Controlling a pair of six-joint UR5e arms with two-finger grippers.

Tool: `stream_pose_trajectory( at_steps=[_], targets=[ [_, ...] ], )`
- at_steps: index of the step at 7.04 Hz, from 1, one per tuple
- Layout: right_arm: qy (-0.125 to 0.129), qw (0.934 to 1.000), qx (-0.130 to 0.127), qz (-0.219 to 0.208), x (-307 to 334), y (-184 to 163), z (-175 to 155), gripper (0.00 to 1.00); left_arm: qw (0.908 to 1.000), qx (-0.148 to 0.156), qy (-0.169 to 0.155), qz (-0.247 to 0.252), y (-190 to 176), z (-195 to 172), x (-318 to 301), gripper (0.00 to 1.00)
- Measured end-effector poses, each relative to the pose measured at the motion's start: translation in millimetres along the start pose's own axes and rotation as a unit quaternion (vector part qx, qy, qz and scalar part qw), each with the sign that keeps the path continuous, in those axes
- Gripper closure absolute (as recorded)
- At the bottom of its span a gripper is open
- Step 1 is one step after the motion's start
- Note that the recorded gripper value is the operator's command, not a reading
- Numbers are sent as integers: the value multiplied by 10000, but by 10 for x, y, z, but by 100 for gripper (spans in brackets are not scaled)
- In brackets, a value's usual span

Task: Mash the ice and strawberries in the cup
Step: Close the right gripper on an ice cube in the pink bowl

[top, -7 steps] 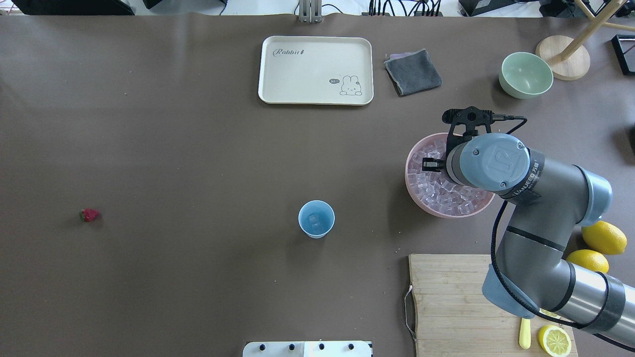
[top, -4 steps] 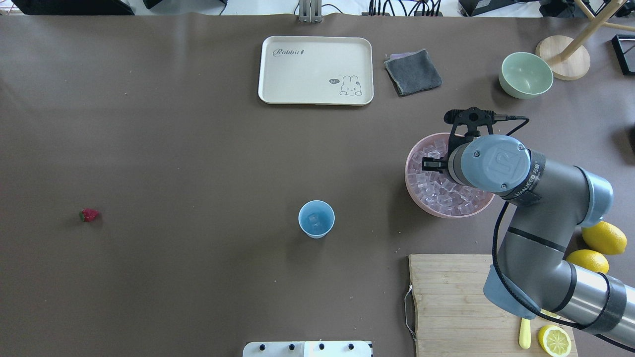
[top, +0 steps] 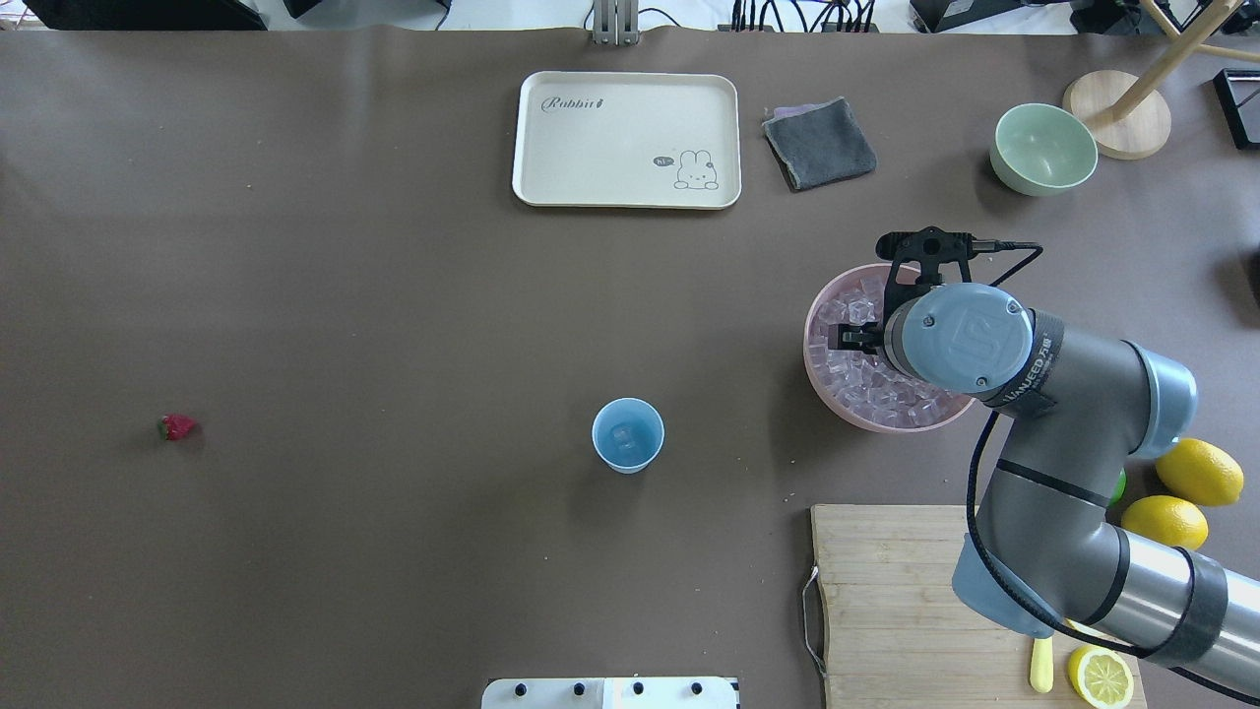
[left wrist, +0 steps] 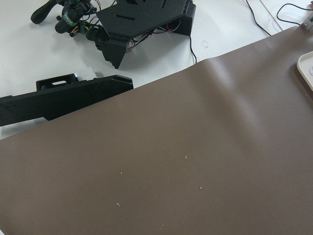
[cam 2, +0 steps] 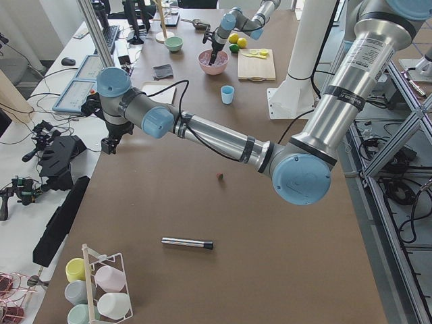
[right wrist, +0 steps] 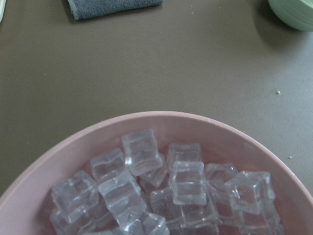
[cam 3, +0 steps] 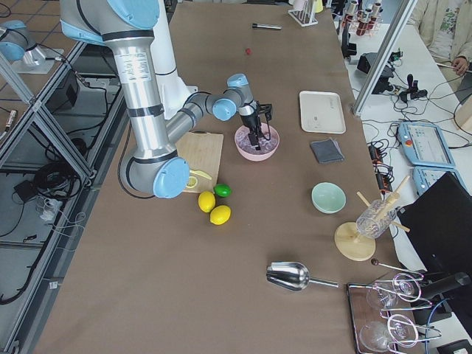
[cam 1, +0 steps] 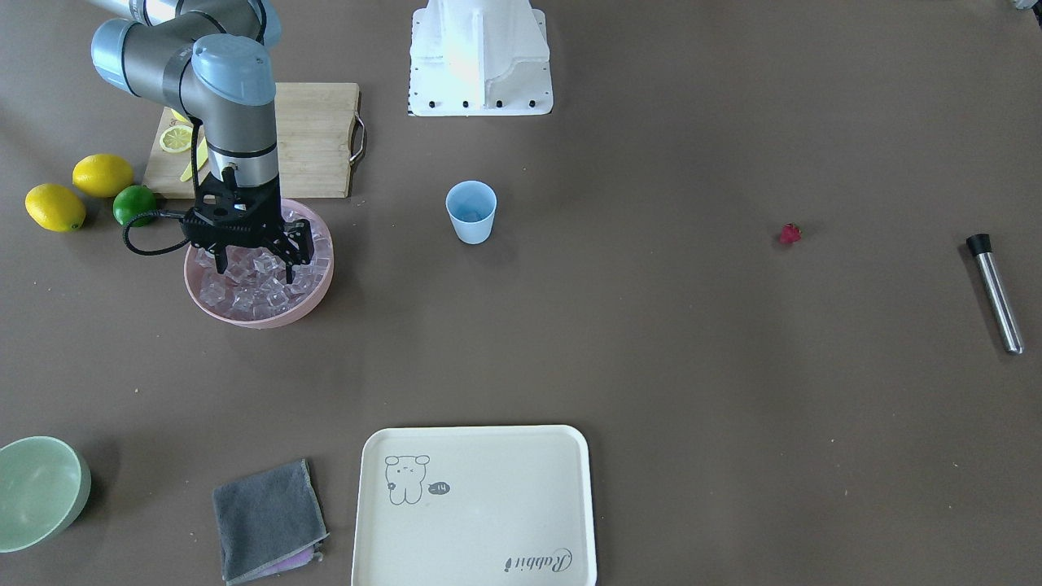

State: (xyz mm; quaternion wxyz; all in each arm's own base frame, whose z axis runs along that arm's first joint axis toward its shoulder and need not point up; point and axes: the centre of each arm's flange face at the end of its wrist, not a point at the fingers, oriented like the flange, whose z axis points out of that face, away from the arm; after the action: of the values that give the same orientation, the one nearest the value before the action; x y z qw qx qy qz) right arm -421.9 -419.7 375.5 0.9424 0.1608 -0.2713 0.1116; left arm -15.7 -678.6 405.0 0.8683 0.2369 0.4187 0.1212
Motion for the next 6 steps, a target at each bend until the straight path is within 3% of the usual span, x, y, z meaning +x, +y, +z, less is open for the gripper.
stream_pose_trajectory(
  at_steps=[1,2,3,6],
  targets=[
    [32,10000,-1,-30,-13,33,36,48,10000,1,0,1,-1,0,0,2],
    [48,10000,-9,-51,-20,58,57,92,10000,0,0,0,3,2,-2,2],
    [43,10000,-17,-53,-24,66,56,100,10000,2,0,3,7,2,-3,2],
    [-58,10000,-25,-36,-75,57,-27,100,10000,50,-7,34,44,-9,-32,2]
  ],
)
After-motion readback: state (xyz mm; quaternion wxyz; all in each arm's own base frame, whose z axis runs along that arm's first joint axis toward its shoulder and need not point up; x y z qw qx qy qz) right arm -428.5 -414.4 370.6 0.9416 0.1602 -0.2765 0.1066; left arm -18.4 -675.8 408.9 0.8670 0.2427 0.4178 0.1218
